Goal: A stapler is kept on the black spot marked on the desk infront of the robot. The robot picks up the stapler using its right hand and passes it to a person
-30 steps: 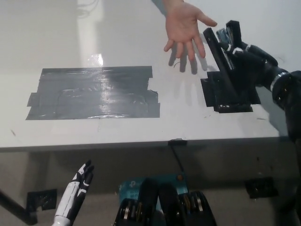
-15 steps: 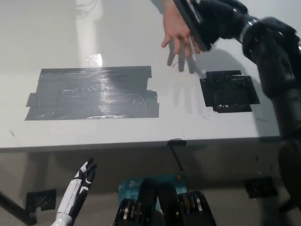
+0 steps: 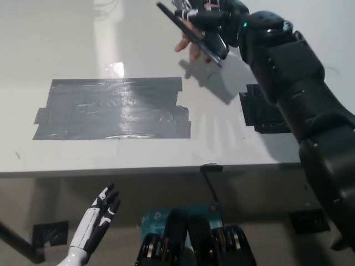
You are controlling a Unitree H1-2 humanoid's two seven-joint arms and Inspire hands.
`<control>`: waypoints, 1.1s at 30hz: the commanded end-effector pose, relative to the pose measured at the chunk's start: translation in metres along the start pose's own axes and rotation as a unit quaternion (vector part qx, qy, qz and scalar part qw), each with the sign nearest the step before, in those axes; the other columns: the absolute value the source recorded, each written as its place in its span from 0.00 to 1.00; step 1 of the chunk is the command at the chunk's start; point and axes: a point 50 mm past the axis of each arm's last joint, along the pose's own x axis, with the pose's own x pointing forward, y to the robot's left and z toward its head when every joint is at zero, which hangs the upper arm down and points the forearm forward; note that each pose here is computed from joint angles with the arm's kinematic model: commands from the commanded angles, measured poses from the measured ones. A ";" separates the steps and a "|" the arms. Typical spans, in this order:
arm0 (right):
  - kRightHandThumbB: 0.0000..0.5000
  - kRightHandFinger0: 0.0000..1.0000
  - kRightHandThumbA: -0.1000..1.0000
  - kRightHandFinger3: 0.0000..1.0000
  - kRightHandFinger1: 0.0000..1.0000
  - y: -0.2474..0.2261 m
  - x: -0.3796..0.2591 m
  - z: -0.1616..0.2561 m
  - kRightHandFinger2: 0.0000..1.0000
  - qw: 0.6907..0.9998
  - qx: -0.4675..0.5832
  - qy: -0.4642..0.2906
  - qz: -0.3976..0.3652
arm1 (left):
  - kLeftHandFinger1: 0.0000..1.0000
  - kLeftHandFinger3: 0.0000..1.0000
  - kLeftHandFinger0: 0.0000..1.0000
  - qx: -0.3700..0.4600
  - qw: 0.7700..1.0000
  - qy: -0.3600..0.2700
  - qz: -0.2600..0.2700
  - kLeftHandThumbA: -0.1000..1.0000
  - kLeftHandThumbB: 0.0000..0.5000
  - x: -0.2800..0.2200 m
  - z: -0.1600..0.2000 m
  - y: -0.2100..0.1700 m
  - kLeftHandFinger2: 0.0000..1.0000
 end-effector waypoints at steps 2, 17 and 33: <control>0.53 1.00 0.90 1.00 1.00 0.008 -0.005 0.047 1.00 0.962 -0.234 -0.142 -0.019 | 0.97 1.00 1.00 0.016 1.000 -0.020 -0.014 0.94 0.81 0.004 0.012 0.007 0.93; 0.64 1.00 1.00 1.00 1.00 -0.007 -0.005 0.041 1.00 0.933 -0.311 -0.172 -0.060 | 0.95 1.00 1.00 0.015 0.999 -0.018 -0.024 0.94 0.81 0.007 0.015 0.007 0.87; 0.59 1.00 1.00 1.00 1.00 -0.040 -0.051 0.096 1.00 0.918 -0.282 -0.276 -0.046 | 0.92 1.00 1.00 0.022 0.999 -0.015 -0.026 0.94 0.78 0.008 0.015 0.006 0.86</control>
